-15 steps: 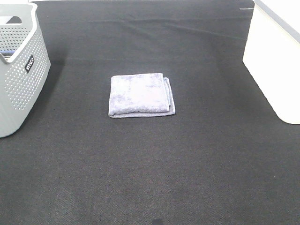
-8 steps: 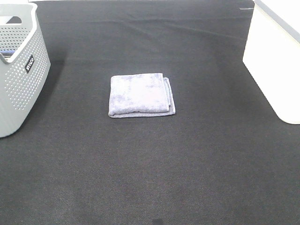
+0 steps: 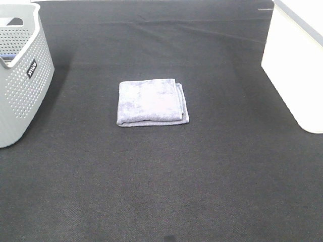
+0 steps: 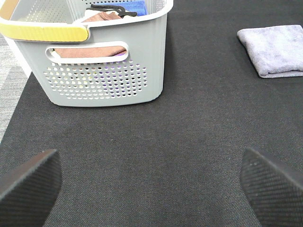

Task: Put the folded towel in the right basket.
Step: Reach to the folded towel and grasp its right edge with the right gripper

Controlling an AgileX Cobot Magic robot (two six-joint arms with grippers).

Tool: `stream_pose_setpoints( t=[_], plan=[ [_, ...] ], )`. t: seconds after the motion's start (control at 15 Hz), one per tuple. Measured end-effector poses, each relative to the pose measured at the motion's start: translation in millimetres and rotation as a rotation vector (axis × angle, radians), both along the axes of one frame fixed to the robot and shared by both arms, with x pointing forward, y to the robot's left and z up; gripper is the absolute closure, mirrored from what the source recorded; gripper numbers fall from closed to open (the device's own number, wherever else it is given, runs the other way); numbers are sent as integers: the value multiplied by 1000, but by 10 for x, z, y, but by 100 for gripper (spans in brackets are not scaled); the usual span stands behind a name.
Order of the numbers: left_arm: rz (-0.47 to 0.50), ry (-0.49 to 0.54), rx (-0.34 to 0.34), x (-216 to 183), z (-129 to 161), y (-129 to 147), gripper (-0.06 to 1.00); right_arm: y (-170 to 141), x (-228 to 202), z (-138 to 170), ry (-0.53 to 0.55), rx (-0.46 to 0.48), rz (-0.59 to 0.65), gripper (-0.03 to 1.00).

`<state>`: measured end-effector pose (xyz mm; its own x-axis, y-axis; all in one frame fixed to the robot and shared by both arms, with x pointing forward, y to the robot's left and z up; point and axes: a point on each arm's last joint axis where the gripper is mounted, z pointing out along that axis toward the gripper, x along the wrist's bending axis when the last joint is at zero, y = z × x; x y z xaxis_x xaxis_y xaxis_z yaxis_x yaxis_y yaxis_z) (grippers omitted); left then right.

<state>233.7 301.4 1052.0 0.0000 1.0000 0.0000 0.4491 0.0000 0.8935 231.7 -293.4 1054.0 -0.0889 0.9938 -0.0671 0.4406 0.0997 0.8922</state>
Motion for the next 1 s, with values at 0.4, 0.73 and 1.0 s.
stream_pose_setpoints(
  t=[0.4, 0.73, 1.0],
  plan=[
    [0, 0, 0, 0, 0, 0, -3, 0, 0, 0, 0, 0, 0, 25],
    [0, 0, 0, 0, 0, 0, -3, 0, 0, 0, 0, 0, 0, 25],
    [0, 0, 0, 0, 0, 0, -3, 0, 0, 0, 0, 0, 0, 25]
  ],
)
